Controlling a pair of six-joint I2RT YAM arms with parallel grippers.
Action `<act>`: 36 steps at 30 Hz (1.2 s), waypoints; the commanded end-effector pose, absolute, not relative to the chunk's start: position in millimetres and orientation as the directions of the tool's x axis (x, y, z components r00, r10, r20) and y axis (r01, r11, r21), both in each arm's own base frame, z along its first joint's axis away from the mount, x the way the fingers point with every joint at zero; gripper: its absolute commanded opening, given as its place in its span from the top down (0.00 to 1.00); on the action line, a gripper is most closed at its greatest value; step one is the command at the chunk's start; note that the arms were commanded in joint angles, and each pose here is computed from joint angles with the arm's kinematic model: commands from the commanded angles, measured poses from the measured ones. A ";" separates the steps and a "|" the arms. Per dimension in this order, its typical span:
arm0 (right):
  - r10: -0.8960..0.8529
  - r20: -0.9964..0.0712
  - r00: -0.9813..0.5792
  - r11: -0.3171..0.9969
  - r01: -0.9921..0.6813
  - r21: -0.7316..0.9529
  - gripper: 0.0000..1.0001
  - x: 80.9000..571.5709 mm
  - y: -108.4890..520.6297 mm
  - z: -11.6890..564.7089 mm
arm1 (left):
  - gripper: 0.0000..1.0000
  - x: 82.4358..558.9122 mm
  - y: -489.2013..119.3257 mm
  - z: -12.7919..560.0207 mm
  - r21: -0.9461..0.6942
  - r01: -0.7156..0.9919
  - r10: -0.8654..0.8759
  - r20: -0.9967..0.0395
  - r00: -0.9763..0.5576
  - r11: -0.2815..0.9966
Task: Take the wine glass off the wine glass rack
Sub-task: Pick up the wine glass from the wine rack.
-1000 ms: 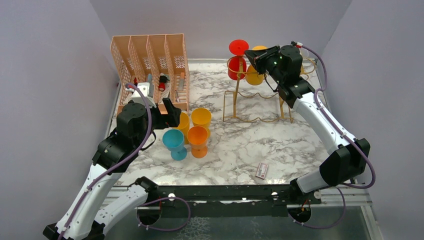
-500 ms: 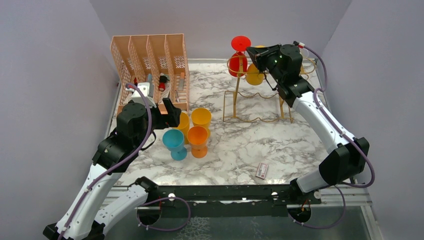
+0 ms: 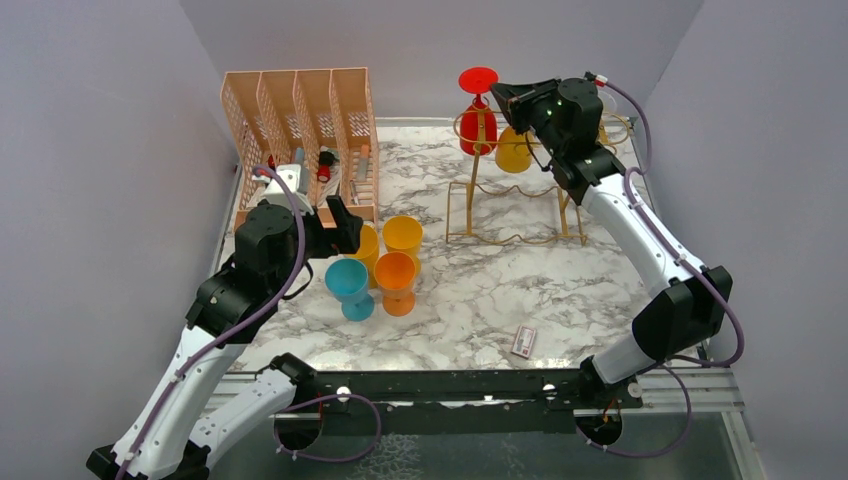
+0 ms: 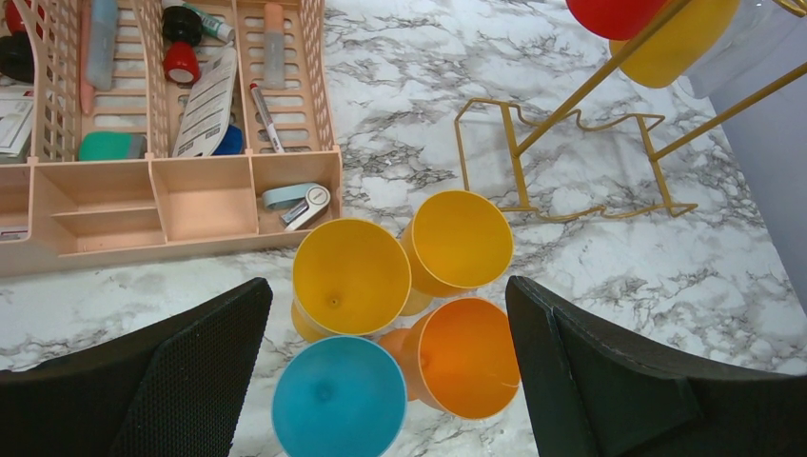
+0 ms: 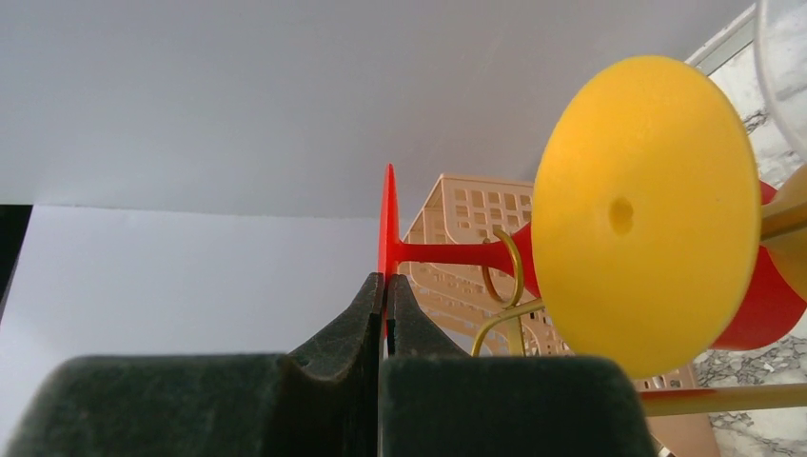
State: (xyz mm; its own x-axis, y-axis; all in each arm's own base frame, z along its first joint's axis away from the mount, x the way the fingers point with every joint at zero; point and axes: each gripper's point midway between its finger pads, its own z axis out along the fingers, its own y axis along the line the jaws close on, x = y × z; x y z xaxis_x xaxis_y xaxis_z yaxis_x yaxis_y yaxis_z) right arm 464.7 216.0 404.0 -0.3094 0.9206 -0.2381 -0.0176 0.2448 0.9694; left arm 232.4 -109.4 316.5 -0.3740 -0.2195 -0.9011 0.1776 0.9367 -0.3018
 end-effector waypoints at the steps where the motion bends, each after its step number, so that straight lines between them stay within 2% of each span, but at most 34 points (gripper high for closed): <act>1: 0.927 -0.247 -0.281 0.241 -0.057 0.969 0.99 469.0 217.0 421.4 | 0.01 233.5 -107.8 315.7 -0.298 0.171 -0.219 -0.902 -0.371 0.939; 19: 0.905 -0.297 -0.305 0.290 -0.069 0.955 0.99 474.9 224.7 417.6 | 0.01 232.9 -107.4 316.2 -0.299 0.171 -0.220 -0.903 -0.370 0.939; 36: 0.952 -0.226 -0.205 0.227 -0.020 0.974 0.99 459.2 208.3 408.8 | 0.01 235.3 -110.0 317.3 -0.302 0.173 -0.221 -0.900 -0.375 0.937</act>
State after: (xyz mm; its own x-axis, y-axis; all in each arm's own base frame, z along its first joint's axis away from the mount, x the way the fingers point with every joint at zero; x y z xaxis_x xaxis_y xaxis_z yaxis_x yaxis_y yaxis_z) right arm 464.9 216.9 384.8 -0.2823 0.9222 -0.2643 0.0168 0.2802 0.9598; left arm 234.4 -110.6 313.9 -0.3825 -0.2144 -0.8987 0.1747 0.9384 -0.2982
